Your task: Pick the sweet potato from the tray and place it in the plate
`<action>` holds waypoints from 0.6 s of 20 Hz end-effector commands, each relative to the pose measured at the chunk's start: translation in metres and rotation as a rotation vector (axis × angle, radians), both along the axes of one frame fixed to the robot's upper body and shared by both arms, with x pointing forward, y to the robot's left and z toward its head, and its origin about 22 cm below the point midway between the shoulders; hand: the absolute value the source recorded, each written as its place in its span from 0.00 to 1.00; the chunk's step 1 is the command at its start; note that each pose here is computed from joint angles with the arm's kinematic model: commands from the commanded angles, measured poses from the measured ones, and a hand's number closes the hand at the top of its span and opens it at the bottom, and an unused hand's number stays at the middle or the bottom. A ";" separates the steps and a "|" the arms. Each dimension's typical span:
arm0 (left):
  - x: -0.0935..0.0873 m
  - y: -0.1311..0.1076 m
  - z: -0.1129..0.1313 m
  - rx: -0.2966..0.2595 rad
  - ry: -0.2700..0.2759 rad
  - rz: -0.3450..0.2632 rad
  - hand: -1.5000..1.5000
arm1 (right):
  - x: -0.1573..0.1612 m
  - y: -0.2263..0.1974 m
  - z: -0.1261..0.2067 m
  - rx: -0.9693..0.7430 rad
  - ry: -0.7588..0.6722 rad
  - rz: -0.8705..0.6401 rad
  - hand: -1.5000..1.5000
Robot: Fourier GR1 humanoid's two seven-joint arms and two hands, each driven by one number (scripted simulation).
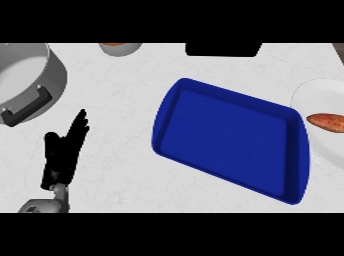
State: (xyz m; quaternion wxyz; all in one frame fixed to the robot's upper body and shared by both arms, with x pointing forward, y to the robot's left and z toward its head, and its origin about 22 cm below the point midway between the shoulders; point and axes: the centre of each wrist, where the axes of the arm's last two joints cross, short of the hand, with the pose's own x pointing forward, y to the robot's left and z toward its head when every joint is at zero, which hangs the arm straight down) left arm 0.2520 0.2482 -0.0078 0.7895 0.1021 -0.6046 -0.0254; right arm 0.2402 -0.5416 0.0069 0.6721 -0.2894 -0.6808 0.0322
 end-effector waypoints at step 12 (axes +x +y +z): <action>0.001 0.000 -0.006 0.015 -0.001 0.013 0.50 | -0.050 -0.034 0.008 -0.028 -0.022 -0.093 0.00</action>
